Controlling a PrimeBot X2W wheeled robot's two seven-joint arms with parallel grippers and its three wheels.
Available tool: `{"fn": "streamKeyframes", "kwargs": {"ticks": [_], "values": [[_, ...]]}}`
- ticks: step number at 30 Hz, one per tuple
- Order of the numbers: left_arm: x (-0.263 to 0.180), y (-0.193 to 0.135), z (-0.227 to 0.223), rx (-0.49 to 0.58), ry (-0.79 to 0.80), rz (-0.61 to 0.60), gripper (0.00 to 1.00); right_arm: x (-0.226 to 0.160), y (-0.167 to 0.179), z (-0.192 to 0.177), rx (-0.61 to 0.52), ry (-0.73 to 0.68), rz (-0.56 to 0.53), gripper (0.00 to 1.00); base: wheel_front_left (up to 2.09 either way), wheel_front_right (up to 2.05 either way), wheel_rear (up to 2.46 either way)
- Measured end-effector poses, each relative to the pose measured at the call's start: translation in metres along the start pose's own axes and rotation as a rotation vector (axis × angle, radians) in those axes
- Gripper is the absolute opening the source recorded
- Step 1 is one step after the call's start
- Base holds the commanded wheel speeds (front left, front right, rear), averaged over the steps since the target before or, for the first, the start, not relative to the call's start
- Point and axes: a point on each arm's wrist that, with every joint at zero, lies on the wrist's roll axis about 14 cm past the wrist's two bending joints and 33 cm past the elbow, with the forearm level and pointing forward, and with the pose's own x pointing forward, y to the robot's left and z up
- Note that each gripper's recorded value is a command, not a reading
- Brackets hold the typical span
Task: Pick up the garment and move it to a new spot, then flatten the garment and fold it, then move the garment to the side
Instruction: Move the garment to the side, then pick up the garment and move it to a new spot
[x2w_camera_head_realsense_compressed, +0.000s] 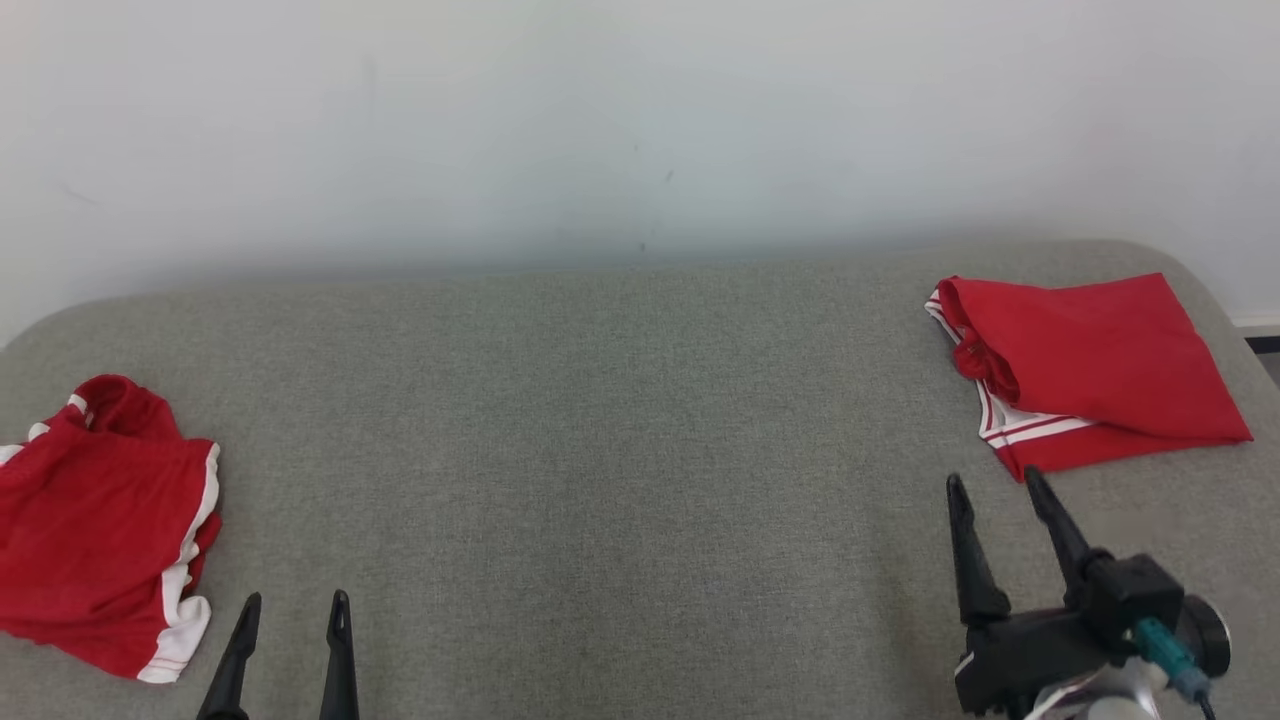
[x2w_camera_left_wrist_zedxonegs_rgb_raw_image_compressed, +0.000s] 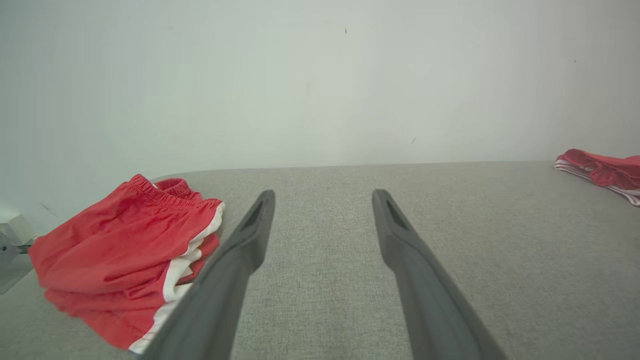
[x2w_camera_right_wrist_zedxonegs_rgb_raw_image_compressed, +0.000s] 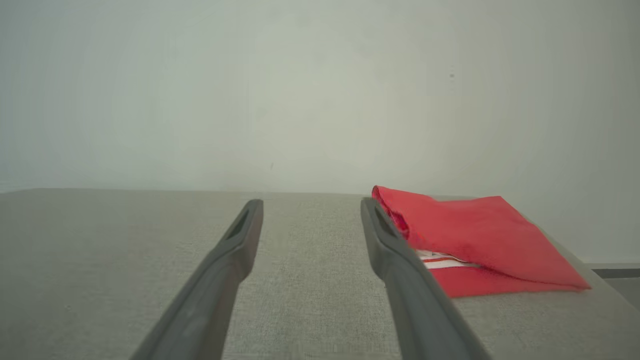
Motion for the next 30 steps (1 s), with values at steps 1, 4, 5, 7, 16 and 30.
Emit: {"fn": "streamKeyframes", "kwargs": {"ticks": [1,4,5,7,16,30], "values": [[-0.002,0.000,0.000,-0.001,0.001,0.002,1.00,-0.006,0.005,-0.005,0.008,0.012,0.006,1.00,0.00,0.00,0.00],[-0.006,0.002,0.001,-0.002,-0.001,0.011,1.00,-0.023,0.013,-0.016,0.039,0.040,0.004,1.00,0.00,0.00,0.00],[-0.007,0.003,0.002,-0.002,-0.003,0.015,1.00,-0.028,0.017,-0.020,0.049,0.051,0.005,1.00,0.00,0.00,0.00],[-0.009,0.005,0.003,-0.002,-0.007,0.024,1.00,-0.038,0.021,-0.028,0.063,0.074,0.005,1.00,0.00,0.00,0.00],[-0.020,0.015,-0.003,0.005,0.014,0.057,1.00,-0.053,0.025,-0.032,0.085,0.086,-0.006,1.00,0.00,0.00,0.00],[-0.024,0.020,-0.006,0.009,0.025,0.076,1.00,-0.051,0.029,-0.035,0.127,0.094,0.000,1.00,0.00,0.00,0.00]]}}
